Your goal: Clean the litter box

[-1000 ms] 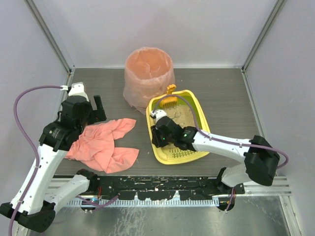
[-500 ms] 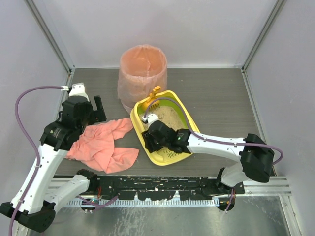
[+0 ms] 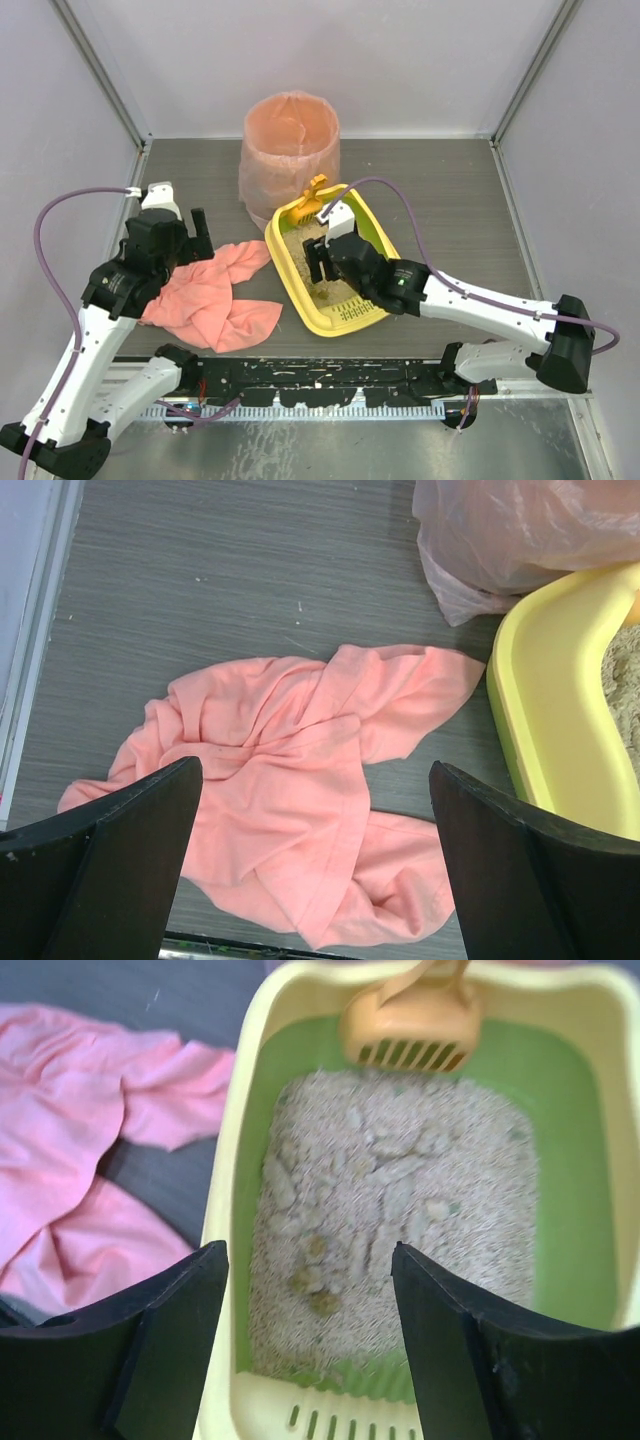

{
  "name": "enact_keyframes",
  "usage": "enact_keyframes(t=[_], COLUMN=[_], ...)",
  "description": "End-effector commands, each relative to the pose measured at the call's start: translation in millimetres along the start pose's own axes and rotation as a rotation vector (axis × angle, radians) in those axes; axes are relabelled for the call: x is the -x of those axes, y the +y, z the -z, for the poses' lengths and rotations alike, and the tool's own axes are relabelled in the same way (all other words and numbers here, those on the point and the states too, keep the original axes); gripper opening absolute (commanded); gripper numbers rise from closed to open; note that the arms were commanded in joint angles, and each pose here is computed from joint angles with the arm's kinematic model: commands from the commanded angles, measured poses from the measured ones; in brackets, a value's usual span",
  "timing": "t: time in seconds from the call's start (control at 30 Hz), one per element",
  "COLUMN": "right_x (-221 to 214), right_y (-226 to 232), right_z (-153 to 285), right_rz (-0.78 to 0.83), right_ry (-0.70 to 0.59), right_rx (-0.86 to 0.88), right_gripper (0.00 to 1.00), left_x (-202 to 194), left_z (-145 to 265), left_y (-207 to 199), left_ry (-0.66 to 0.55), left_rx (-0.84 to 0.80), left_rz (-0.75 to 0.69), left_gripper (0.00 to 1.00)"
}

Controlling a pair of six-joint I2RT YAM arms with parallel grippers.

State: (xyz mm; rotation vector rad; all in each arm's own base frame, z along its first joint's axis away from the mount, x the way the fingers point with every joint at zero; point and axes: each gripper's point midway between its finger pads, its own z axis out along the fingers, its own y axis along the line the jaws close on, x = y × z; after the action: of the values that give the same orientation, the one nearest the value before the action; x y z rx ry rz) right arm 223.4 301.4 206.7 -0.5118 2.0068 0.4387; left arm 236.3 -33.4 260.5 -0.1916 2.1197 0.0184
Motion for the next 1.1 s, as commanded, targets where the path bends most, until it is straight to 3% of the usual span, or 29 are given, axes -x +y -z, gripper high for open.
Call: enact_keyframes(t=[0.0, 0.13, 0.2, 0.33, 0.73, 1.07], right_x=[64, 80, 87, 100, 113, 112], right_y=[-27, -43, -57, -76, -67, -80], right_z=[9, -2, -15, -31, -79, -104], right_rz=[0.002, 0.037, -0.032, -0.141, -0.179, -0.205], right_ry=[-0.226, -0.258, -0.216, -0.265, -0.341, -0.506], right_rx=[-0.145, -0.173, -0.130, -0.016, 0.130, 0.083], right_gripper=[0.73, 0.71, 0.71, 0.71, 0.67, 0.58], left_x=[-2, -12, -16, -20, -24, -25], left_z=[3, 3, 3, 5, 0, -1], left_y=[3, 9, 11, 15, 15, 13], left_ry=[-0.034, -0.035, -0.033, -0.040, -0.022, -0.015], left_rx=[-0.010, 0.001, 0.002, 0.011, 0.015, 0.005], left_rz=[-0.013, -0.016, -0.020, -0.024, -0.045, -0.051], left_gripper=[0.98, 0.98, 0.98, 0.98, 0.98, 0.98])
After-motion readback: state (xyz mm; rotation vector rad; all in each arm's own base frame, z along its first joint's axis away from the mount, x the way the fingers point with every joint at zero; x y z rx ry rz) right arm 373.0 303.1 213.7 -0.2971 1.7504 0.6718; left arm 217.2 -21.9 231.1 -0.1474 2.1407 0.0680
